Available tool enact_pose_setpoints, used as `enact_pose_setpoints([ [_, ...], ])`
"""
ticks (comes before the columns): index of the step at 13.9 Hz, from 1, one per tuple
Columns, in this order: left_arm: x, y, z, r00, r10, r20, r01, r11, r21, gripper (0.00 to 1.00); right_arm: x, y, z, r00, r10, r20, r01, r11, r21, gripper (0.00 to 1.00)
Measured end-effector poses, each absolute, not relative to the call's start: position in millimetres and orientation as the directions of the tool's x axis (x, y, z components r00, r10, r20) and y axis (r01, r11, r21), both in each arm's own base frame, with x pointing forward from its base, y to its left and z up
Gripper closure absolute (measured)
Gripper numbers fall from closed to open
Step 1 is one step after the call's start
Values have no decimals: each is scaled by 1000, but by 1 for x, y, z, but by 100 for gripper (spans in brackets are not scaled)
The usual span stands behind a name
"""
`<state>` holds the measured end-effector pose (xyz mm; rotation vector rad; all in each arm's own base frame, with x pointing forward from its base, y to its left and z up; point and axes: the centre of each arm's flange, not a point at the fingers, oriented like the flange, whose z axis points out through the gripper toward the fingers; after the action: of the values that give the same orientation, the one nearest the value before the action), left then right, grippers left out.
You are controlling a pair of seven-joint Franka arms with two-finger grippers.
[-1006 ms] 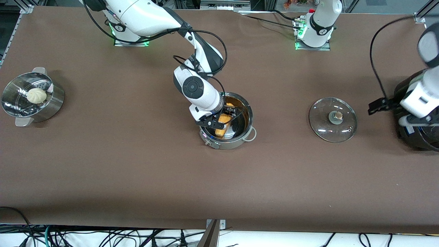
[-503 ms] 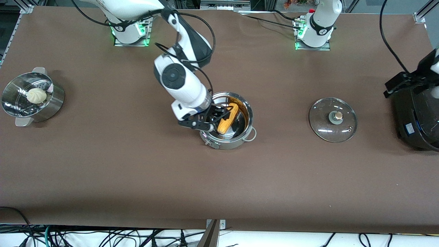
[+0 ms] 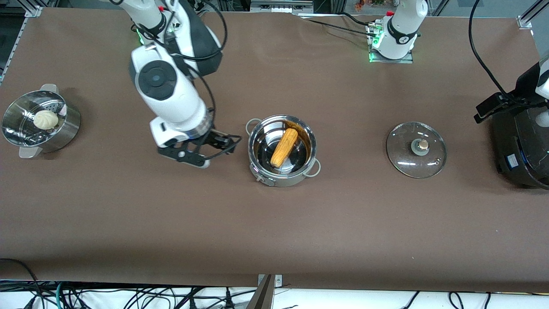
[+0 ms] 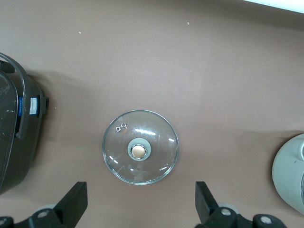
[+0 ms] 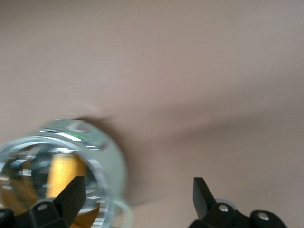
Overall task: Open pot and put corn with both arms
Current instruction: 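Open the right gripper, releasing the corn into the pot, and withdraw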
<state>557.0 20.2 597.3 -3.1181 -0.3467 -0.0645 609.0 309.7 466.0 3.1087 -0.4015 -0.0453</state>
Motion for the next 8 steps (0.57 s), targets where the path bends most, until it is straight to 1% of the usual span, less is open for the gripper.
enact_pose_setpoints([
  [2,557,21,598,974,221,41,222,-975,1,0,617,256,483,986,-157,-58,-153,-986,58,0],
  [4,557,22,597,974,225,40,225,-974,1,0,623,199,507,992,-96,-77,-90,-993,78,0],
  [6,557,19,598,975,219,41,219,-976,3,0,619,143,533,993,-47,-110,-38,-996,84,0],
  [8,557,15,598,977,211,41,211,-977,4,0,613,92,545,991,-7,-130,2,-997,72,0],
])
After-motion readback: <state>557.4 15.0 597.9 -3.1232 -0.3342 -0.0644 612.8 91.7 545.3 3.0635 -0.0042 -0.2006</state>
